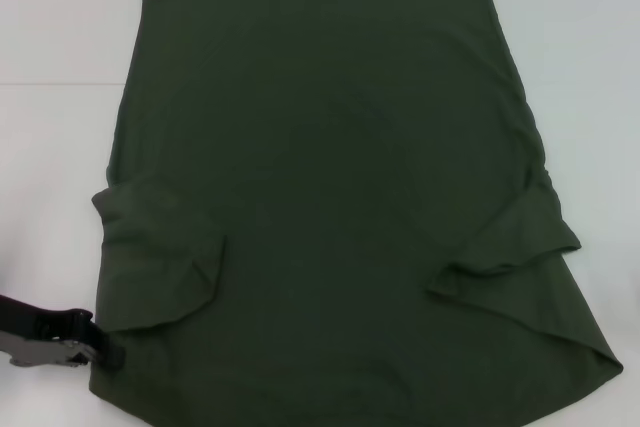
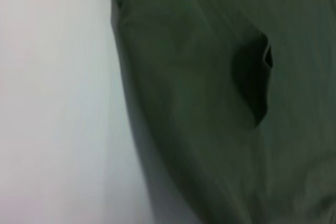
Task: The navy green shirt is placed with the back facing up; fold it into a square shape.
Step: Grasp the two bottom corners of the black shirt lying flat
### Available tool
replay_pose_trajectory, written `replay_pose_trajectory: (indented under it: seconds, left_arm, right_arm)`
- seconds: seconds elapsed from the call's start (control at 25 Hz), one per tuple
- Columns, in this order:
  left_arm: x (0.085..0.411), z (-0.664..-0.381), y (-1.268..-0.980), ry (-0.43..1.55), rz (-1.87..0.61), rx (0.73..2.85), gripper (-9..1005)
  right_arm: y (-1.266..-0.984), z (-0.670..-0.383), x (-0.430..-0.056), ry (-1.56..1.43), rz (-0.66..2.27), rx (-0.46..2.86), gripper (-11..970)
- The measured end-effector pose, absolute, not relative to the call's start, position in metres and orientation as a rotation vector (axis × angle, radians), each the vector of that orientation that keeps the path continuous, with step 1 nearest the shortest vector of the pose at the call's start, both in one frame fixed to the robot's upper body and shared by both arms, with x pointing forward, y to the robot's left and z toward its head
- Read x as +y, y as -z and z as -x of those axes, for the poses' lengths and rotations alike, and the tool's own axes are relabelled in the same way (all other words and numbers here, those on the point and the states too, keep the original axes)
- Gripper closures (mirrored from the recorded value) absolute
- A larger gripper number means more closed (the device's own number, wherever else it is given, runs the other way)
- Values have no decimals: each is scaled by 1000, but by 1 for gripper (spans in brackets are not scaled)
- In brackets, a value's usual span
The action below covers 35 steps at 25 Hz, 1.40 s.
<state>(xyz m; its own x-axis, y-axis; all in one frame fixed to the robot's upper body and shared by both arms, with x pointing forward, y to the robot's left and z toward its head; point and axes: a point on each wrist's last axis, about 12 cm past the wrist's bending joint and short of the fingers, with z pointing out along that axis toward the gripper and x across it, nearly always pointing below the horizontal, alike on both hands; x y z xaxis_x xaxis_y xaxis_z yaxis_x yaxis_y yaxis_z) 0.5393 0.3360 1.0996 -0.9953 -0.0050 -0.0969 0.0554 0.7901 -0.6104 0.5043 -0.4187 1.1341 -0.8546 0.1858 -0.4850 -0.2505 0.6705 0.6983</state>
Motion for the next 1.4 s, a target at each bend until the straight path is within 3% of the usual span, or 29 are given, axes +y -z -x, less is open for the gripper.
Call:
replay_pose_trajectory:
  seconds: [0.36, 1.4]
  left_arm:
    - [332, -543, -1104, 1022, -91, 2826, 976]
    - [335, -544, -1104, 1004, -91, 2816, 977]
  right_arm:
    - [-1135, -534, -383, -1048, 139, 2737, 38]
    - [-1106, -537, -367, -936, 204, 2793, 39]
